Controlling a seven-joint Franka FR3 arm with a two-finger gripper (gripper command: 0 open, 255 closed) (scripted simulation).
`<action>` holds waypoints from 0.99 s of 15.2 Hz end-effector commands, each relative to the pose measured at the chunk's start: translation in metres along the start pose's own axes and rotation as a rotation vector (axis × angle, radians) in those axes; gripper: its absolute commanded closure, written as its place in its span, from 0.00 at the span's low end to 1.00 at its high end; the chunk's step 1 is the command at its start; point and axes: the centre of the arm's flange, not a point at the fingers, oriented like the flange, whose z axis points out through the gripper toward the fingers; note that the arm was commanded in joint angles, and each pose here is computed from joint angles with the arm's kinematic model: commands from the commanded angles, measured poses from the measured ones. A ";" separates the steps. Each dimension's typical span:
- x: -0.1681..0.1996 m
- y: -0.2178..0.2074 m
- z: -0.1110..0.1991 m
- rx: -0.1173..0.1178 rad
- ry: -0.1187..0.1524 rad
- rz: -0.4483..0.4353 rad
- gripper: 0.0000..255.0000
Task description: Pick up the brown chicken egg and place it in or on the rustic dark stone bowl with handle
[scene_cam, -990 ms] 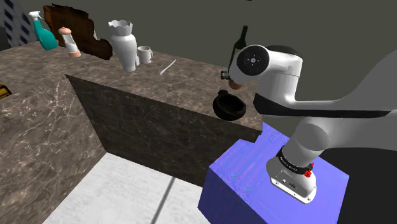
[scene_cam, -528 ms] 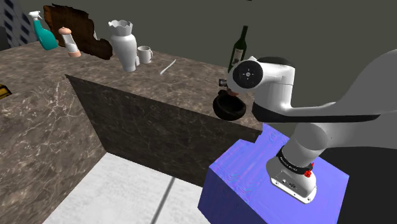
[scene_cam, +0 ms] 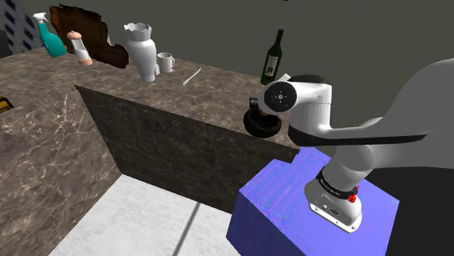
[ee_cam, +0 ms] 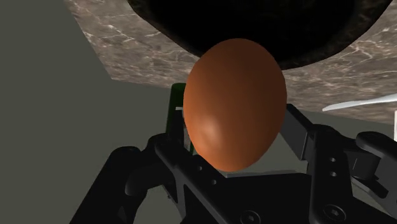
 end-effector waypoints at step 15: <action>-0.001 0.000 -0.050 0.000 0.000 0.000 0.00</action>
